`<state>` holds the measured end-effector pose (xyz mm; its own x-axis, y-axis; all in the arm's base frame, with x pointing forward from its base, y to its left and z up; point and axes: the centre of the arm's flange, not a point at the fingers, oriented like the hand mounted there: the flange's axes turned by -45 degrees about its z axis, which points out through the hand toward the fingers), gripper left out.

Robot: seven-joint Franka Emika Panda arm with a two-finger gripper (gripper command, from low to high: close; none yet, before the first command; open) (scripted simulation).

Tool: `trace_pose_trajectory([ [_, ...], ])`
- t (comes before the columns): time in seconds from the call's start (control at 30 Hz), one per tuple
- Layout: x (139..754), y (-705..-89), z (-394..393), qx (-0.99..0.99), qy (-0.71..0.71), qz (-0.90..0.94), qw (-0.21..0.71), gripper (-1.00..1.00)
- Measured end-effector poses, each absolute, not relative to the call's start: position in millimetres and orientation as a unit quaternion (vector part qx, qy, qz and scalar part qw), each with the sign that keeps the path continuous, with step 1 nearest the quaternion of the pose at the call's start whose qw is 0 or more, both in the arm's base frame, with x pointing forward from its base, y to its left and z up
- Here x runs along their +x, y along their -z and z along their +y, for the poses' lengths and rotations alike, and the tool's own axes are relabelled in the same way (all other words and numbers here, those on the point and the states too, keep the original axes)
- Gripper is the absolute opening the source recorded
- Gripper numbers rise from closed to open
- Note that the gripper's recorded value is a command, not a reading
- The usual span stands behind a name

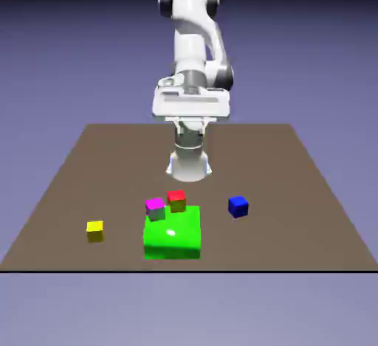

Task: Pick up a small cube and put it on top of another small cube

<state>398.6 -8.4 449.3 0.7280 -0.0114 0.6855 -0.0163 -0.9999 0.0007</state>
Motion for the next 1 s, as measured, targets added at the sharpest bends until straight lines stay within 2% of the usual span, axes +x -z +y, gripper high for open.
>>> trace_pose_trajectory([
  [0.37, 447, -346, -146, 0.928, -0.186, -0.324, -0.017, 0.00],
  [0.77, 410, -197, -301, 0.770, 0.020, -0.638, -0.024, 0.00],
  [0.83, 407, -190, -306, 0.760, 0.029, -0.649, -0.024, 0.00],
  [0.97, 407, -134, -304, 0.760, 0.029, -0.648, -0.024, 0.00],
  [1.0, 406, -120, -303, 0.760, 0.029, -0.649, -0.024, -1.00],
])
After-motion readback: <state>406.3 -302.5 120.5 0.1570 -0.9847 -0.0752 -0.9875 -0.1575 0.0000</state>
